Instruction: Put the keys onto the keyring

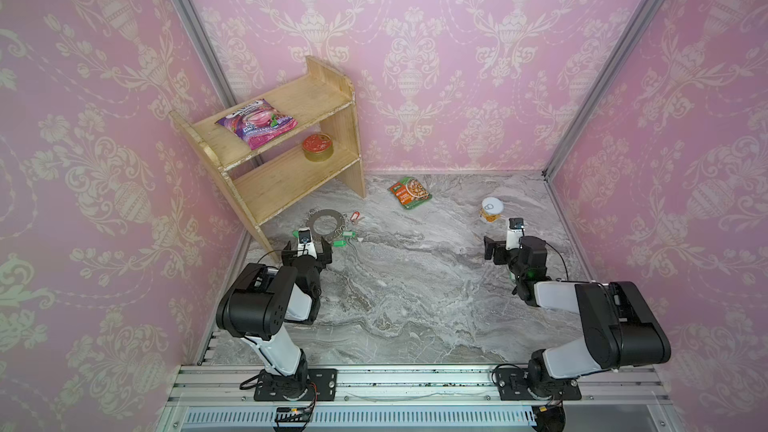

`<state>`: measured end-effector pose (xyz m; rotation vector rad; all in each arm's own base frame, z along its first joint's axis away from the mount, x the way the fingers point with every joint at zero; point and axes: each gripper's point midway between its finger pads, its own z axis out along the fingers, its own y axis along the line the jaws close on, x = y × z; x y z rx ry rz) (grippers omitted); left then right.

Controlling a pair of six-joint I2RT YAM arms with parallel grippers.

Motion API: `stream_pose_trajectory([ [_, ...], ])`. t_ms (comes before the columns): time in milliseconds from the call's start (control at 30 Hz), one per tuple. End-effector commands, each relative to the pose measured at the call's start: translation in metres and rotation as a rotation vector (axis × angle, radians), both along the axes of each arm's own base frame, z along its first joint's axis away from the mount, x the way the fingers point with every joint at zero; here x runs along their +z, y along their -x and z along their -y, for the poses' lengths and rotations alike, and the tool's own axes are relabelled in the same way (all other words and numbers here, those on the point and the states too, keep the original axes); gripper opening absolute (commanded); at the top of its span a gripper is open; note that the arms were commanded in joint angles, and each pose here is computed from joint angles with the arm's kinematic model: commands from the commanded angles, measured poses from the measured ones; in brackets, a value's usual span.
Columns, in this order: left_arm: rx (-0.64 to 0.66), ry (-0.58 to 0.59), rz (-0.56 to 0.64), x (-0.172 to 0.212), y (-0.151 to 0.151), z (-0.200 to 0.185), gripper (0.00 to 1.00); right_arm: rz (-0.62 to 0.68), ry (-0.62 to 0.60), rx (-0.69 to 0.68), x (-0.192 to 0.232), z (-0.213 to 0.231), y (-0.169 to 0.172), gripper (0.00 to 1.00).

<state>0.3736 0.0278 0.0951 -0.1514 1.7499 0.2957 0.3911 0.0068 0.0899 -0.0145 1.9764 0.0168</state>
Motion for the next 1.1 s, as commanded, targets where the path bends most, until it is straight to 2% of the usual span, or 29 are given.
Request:
stream_pose_trajectory([
  [0,0.020,-0.011,-0.025,-0.002,-0.002,-0.004,0.99,0.000,-0.019,0.003,0.002,-0.002,-0.004,1.00],
  [967,0.023,0.018,-0.078,-0.008,-0.010,-0.008,0.99,0.011,-0.018,0.003,0.005,-0.002,-0.004,1.00],
  [1033,0.005,0.014,-0.059,-0.003,-0.008,-0.006,0.98,-0.013,-0.001,-0.013,0.016,-0.002,-0.005,1.00],
  [1067,-0.009,0.017,-0.045,0.000,-0.004,-0.004,0.98,-0.066,0.000,-0.052,0.022,0.003,-0.003,1.00],
])
